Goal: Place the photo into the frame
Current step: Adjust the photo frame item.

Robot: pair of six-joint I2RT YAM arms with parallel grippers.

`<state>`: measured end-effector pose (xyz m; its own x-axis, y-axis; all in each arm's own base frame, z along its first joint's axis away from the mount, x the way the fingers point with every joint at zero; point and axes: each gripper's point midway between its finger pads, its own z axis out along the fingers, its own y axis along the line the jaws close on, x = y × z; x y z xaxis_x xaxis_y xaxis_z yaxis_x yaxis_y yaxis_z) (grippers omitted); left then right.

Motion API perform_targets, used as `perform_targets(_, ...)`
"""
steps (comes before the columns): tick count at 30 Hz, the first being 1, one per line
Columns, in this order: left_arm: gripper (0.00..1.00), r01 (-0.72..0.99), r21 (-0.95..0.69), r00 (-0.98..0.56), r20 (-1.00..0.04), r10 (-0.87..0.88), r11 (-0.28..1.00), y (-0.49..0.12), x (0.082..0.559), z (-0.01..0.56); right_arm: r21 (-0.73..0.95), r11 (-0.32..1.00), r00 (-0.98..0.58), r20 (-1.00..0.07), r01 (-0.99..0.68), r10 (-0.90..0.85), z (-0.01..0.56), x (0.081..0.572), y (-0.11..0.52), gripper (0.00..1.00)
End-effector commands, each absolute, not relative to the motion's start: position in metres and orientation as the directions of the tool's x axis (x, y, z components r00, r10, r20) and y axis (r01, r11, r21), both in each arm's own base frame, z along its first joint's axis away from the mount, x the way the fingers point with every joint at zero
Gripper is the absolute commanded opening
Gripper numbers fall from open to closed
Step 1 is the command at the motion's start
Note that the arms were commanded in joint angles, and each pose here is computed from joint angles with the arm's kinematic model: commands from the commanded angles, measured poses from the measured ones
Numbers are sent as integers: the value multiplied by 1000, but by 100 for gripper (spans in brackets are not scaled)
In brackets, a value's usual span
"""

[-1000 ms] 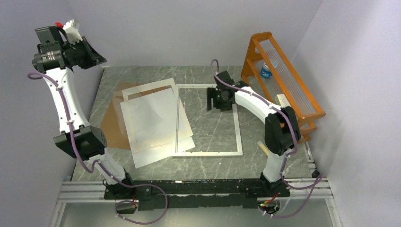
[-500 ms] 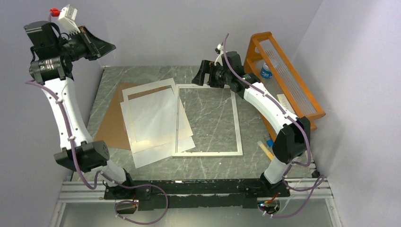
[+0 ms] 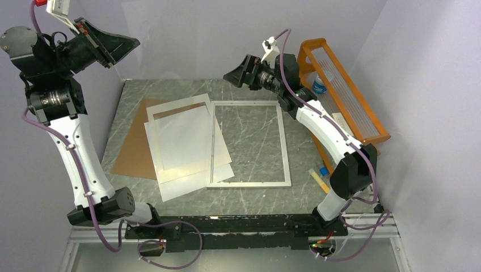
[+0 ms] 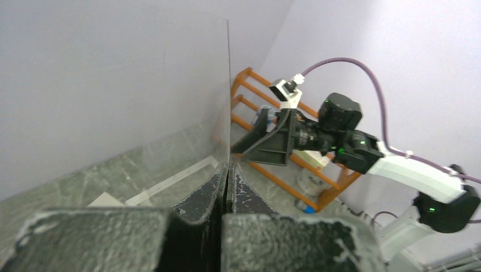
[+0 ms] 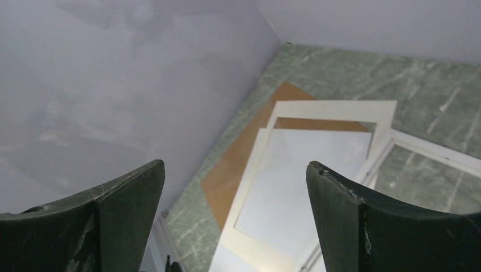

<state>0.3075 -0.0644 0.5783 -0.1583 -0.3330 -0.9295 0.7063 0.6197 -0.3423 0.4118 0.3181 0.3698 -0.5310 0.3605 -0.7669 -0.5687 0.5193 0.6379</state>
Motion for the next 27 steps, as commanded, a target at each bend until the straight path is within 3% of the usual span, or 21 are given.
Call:
perform_targets(1,2,793,-294,-132,-938,-320,534,-83,274,605,603,376,-430,-782,-703,451,442,397,314,99)
perform_targets(13,3,846,-237,-80,-942,-327,477,-101,234,637,498,237,-368,-823,-834,432,478,374,304,99)
perform_targets(23,3,856,-207,-37,-938,-343,473,-106,220,656,484,33,-427,-800,-874,422,500,360,322,99)
perform_targets(27,3,852,-239,-46,-921,-387,466,-105,221,662,500,26,-449,-797,-865,403,495,362,334,99)
